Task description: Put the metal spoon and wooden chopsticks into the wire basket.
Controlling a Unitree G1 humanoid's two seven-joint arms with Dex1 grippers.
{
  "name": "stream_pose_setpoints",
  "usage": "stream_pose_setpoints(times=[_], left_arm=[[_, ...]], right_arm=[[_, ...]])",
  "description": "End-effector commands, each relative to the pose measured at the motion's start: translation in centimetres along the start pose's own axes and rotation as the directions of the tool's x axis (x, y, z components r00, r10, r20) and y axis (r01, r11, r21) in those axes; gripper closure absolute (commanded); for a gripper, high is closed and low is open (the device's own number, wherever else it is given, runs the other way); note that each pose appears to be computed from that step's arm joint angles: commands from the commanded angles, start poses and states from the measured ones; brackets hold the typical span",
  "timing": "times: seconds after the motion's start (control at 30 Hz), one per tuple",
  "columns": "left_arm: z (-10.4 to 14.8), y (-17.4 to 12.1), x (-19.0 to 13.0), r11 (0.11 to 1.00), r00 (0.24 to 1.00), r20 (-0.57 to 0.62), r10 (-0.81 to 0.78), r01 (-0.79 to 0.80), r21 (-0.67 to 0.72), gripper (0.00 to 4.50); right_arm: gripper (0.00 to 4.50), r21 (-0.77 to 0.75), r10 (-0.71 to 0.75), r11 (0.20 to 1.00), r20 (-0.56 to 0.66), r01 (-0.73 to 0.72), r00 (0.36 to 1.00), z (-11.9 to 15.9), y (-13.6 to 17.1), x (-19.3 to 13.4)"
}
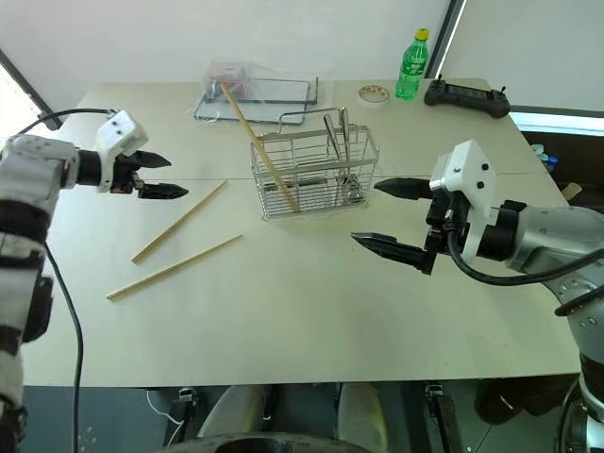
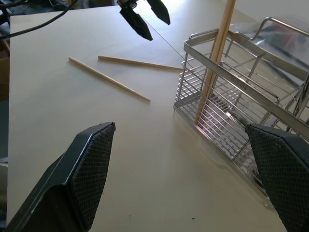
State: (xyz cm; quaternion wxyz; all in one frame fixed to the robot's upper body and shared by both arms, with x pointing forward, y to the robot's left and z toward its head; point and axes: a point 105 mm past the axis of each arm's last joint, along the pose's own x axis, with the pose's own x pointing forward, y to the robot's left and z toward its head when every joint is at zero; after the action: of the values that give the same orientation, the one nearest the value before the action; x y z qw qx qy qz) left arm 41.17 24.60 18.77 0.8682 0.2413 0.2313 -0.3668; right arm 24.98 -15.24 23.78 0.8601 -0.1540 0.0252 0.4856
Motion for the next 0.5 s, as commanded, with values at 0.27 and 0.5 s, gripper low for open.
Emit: stream_pose_setpoints(times=[0.27, 0.5], left_arm=[[0.6, 0.6, 3.0, 0.994, 0.985, -0.134, 0.109, -0.106, 0.028, 0.0], [-0.3, 0.3, 4.3, 0.99, 0.976, -0.162, 0.142, -0.142, 0.014, 0.0]], right_arm=[[0.07, 0.007, -0.11, 0.994, 0.05, 0.109, 0.993, 0.8, 0.9, -0.1], [0.07, 0.029, -0.145, 0.989, 0.067, 0.144, 0.987, 0.9, 1.5, -0.2]])
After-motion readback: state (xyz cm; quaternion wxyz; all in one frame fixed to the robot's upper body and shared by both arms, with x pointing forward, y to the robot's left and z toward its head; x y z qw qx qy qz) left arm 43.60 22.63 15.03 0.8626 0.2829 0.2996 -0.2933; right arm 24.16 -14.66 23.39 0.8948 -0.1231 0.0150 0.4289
